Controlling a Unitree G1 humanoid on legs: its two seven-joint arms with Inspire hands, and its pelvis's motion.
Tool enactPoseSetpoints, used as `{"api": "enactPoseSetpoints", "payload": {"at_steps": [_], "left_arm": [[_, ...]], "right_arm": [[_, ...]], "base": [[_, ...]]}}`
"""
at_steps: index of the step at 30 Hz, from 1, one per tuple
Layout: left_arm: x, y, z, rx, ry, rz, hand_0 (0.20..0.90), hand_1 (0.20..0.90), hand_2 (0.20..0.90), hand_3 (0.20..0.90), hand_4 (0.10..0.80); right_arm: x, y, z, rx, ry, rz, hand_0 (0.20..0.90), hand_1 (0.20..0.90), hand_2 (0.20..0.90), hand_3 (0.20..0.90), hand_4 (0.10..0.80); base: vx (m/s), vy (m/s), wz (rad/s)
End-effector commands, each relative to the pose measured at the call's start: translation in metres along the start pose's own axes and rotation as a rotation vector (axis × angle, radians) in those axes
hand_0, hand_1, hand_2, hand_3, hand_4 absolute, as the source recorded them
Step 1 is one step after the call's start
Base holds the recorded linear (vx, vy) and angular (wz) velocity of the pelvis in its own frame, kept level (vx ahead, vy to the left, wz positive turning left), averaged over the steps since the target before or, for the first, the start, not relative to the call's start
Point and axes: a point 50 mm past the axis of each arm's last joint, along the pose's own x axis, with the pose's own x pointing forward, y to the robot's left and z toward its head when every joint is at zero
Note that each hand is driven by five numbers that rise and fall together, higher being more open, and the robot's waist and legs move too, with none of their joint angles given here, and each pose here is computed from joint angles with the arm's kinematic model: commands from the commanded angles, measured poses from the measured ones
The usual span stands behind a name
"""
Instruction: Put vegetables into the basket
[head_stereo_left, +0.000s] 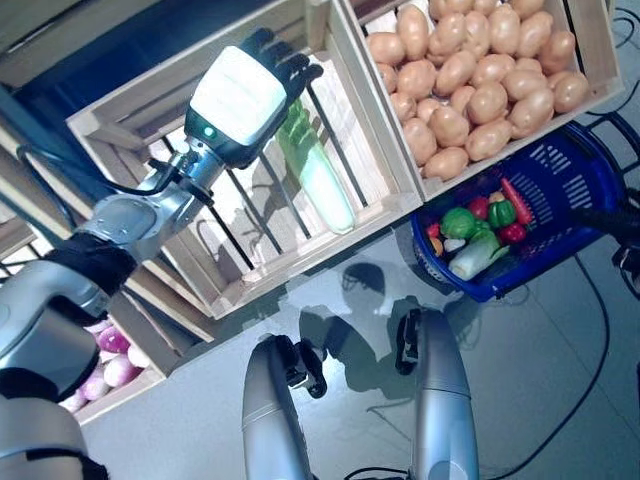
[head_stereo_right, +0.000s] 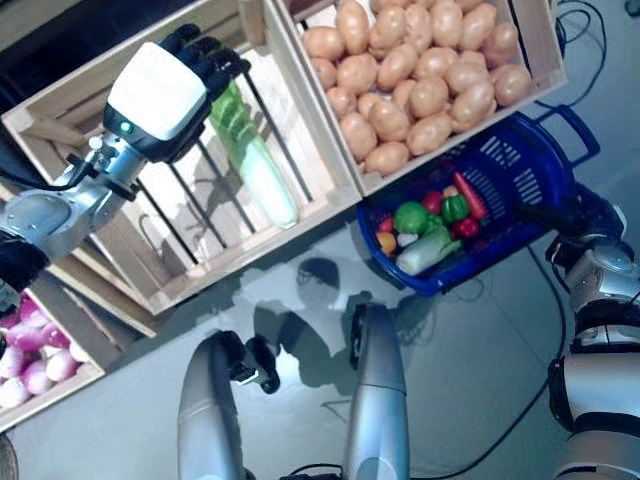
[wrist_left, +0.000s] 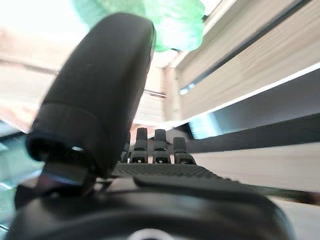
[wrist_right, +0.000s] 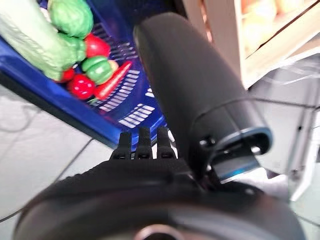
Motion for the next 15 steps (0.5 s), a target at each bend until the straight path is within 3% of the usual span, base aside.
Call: {"api": "enactPoseSetpoints", "payload": {"at_steps": [1,15], "left_arm": [[0.014,0.038,-0.040,0.187,0.041,0.099,0.900,0.900,0.900,0.900,0.800],[0.033,0.037,-0.028,0.175,-0.051,-0.119,0.900,0.900,0.900,0.900,0.800]], "right_arm": [[-0.006,-0.018,0.022,0.043,-0.198,-0.019,0.900,0.900,0.900,0.900,0.800],[-0.012,-0.019,0.037,0.055,-0.279,0.040,0.900,0.900,0.900,0.900,0.800]], "base": [[0.007,0.089,-0.05],[-0.004,0.060,-0.12]]}}
